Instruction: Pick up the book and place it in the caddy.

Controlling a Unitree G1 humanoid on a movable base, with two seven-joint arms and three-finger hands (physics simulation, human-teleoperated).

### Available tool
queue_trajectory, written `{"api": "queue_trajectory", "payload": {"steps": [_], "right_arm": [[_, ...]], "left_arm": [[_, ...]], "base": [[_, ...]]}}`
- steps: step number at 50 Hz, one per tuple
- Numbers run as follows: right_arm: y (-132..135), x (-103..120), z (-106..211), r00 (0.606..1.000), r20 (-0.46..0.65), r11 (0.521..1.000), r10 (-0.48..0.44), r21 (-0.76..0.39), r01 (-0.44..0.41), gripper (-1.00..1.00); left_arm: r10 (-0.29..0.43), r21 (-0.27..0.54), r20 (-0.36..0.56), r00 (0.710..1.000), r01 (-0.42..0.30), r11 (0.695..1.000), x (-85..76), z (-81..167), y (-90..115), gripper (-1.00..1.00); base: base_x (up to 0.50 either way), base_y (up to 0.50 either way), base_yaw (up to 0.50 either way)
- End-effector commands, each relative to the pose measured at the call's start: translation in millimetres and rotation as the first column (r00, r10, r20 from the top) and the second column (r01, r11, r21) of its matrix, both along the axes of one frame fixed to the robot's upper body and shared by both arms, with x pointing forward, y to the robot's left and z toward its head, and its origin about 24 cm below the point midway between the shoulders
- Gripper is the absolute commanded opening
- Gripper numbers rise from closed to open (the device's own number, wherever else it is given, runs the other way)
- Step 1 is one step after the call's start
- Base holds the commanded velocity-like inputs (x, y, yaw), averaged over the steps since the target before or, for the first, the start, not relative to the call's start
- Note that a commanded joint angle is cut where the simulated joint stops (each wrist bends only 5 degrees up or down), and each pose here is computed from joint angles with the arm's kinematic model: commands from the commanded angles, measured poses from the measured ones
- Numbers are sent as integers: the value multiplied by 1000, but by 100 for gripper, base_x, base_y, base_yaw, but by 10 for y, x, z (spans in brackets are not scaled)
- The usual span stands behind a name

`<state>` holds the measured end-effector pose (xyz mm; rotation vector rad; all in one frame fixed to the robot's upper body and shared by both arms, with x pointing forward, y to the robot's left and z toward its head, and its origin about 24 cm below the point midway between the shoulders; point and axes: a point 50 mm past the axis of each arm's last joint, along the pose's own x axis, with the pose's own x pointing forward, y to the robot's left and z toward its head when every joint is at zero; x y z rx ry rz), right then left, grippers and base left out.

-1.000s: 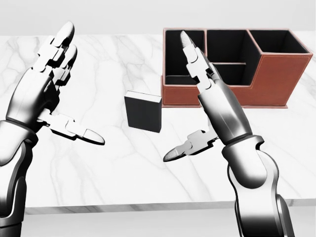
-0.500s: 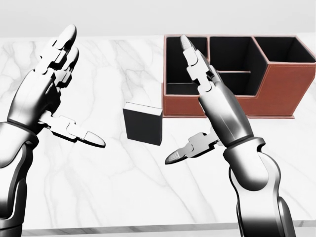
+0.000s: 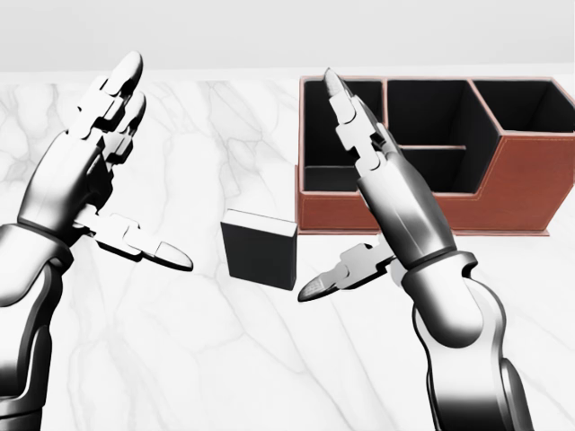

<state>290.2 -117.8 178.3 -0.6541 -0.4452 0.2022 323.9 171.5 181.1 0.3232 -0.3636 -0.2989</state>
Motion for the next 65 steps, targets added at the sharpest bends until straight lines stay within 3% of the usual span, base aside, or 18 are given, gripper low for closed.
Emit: {"api": "queue_trajectory", "payload": {"steps": [1, 65], "right_arm": [[3, 13, -7, 1000, -5, 1000, -1, -2, 1, 100], [-29, -16, -151, 998, -56, 1000, -12, 10, 12, 100]], "left_arm": [[4, 3, -16, 1000, -3, 1000, 15, -34, 4, 100], [3, 8, -40, 999, -2, 1000, 12, -104, -10, 100]], "base": [[16, 0, 0], [15, 0, 0]]}}
